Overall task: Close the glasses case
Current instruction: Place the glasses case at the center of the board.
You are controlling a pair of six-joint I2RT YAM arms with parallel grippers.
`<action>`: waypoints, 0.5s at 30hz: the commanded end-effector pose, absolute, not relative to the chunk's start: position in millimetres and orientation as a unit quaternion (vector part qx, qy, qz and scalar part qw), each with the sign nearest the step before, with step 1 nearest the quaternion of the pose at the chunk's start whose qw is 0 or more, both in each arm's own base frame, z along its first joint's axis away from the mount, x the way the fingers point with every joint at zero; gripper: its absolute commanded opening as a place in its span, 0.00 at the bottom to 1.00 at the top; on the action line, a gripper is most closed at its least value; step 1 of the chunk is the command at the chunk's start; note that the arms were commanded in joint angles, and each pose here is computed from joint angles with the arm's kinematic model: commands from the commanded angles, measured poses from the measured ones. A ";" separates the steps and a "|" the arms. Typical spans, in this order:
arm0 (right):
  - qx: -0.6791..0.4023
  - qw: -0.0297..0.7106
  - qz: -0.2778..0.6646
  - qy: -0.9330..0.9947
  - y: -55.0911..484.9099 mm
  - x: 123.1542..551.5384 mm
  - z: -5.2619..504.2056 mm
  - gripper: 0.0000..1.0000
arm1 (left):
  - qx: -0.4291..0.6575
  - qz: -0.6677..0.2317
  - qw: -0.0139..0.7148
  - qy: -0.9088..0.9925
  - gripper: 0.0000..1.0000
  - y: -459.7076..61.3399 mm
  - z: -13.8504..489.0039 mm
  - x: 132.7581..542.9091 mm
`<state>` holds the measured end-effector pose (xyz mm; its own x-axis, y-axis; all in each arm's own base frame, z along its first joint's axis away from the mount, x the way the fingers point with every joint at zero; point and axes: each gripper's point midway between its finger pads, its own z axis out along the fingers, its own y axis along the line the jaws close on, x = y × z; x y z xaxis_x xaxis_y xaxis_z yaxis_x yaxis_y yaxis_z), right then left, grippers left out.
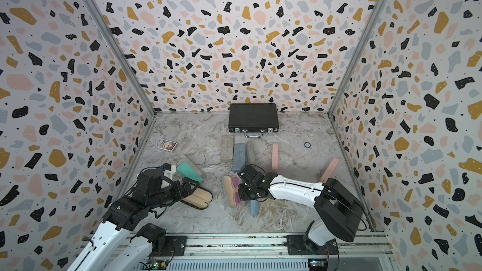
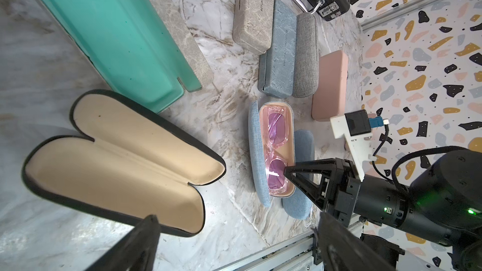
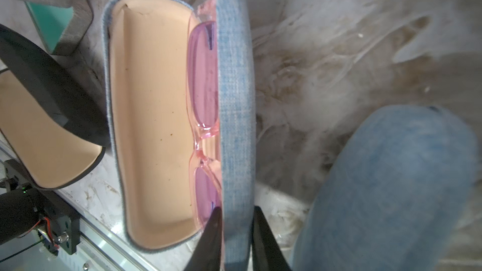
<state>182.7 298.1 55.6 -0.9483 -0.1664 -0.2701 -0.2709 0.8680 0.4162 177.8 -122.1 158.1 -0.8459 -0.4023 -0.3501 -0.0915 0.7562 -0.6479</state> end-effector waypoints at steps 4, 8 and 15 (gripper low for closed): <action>-0.111 0.123 0.225 0.960 301.7 187.5 67.8 0.35 | -0.135 -0.330 0.247 0.901 0.95 -124.7 164.1 182.3; -0.109 0.131 0.210 0.963 292.1 186.5 83.4 0.39 | -0.131 -0.331 0.247 0.902 0.95 -126.6 165.3 185.4; -0.097 0.157 0.157 0.970 252.8 182.7 113.0 0.43 | -0.129 -0.335 0.246 0.901 0.95 -129.4 164.6 188.5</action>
<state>185.5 276.7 96.4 -0.9381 -0.1401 -0.3167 -0.2534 0.9011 0.3519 180.9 -125.3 152.0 -0.8600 -0.3964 -0.3214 -0.1091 0.7581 -0.6430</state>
